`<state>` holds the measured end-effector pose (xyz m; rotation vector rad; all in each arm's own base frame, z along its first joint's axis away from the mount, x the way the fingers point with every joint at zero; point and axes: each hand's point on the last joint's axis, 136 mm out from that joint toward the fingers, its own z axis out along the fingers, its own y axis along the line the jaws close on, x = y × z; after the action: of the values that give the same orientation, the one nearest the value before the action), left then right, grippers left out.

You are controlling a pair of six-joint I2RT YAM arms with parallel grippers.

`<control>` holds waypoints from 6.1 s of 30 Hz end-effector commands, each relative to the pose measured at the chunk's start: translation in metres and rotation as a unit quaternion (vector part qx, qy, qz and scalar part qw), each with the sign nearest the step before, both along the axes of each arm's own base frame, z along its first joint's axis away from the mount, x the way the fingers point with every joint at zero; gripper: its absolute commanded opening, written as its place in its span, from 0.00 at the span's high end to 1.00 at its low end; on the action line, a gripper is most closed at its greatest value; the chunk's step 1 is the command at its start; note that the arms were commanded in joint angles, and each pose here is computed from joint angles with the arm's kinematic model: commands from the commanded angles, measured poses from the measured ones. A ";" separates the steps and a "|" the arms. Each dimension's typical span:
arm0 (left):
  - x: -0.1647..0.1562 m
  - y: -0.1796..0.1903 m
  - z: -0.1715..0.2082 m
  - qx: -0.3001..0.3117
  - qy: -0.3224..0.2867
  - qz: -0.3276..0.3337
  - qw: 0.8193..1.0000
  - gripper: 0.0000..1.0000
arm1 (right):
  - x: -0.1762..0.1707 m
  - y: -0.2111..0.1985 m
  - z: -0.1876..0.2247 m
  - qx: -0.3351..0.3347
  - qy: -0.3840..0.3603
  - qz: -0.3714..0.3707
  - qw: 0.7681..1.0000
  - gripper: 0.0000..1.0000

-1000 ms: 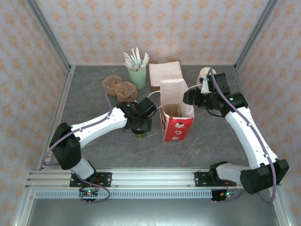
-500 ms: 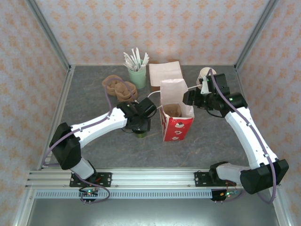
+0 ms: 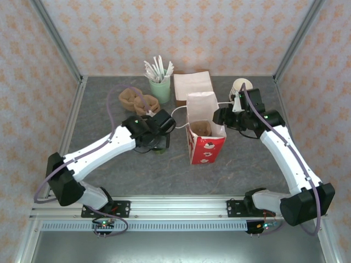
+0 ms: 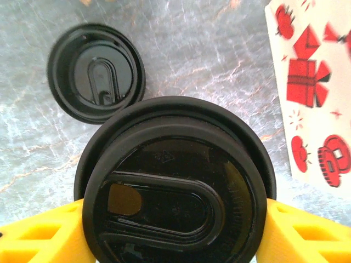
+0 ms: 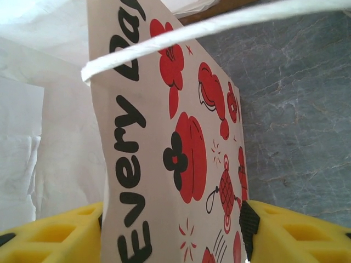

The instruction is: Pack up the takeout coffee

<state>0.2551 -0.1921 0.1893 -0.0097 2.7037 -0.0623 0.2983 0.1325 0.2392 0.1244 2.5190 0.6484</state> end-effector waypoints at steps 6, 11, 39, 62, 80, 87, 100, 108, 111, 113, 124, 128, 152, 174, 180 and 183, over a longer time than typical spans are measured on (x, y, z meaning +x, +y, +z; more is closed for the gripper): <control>-0.008 0.036 0.071 0.015 -0.075 0.014 0.997 0.34 | 0.005 0.014 0.005 0.048 -0.014 -0.009 0.999 0.56; -0.012 0.049 0.106 0.005 -0.112 0.017 0.994 0.34 | 0.009 0.036 0.011 0.077 -0.028 -0.011 0.997 0.67; -0.007 0.010 0.202 -0.092 -0.171 -0.068 0.979 0.33 | 0.019 0.127 0.036 0.157 -0.042 0.000 0.987 0.81; 0.066 -0.044 0.155 -0.059 -0.137 -0.057 0.987 0.33 | 0.003 0.090 0.053 0.126 -0.069 0.006 0.990 0.32; 0.096 -0.054 0.142 -0.064 -0.119 0.002 0.991 0.35 | 0.061 0.102 0.105 0.183 -0.021 0.095 0.978 0.34; 0.096 -0.055 0.130 -0.066 -0.094 0.007 0.993 0.35 | 0.079 0.100 0.102 0.155 0.014 0.088 0.984 0.33; 0.108 -0.043 0.100 -0.052 -0.059 0.031 0.996 0.36 | 0.088 0.118 0.063 0.171 0.056 0.126 0.976 0.35; 0.111 -0.047 0.083 -0.046 -0.040 0.027 0.998 0.36 | 0.086 0.123 0.040 0.166 0.080 0.151 0.971 0.38; 0.112 -0.048 0.080 -0.043 -0.033 0.025 0.998 0.36 | 0.085 0.126 0.036 0.172 0.085 0.161 0.968 0.39; 0.113 -0.052 0.070 -0.038 -0.019 0.020 0.999 0.36 | 0.083 0.127 0.034 0.170 0.088 0.171 0.967 0.41; 0.106 -0.054 0.055 -0.034 0.016 0.014 0.999 0.37 | 0.077 0.125 0.018 0.154 0.101 0.183 0.966 0.61; 0.103 -0.050 0.052 -0.034 0.025 0.017 0.999 0.37 | 0.070 0.125 0.016 0.153 0.106 0.194 0.963 0.70; 0.093 -0.035 0.057 -0.036 0.014 0.002 0.999 0.37 | 0.049 0.111 0.048 0.140 0.048 0.239 0.960 0.50; 0.095 -0.044 0.051 -0.038 0.020 -0.032 0.999 0.37 | 0.095 0.139 0.047 0.144 0.017 0.274 0.951 0.42; 0.091 -0.039 0.050 -0.031 0.023 -0.035 0.999 0.37 | 0.088 0.154 0.049 0.160 0.017 0.301 0.940 0.45; 0.087 -0.038 0.050 -0.033 0.025 -0.035 0.999 0.37 | 0.085 0.160 0.042 0.152 0.022 0.310 0.938 0.46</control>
<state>0.3464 -0.2349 0.2329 0.0436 2.7616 -0.1661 0.3828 0.2820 0.2763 -0.4966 2.5168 1.2730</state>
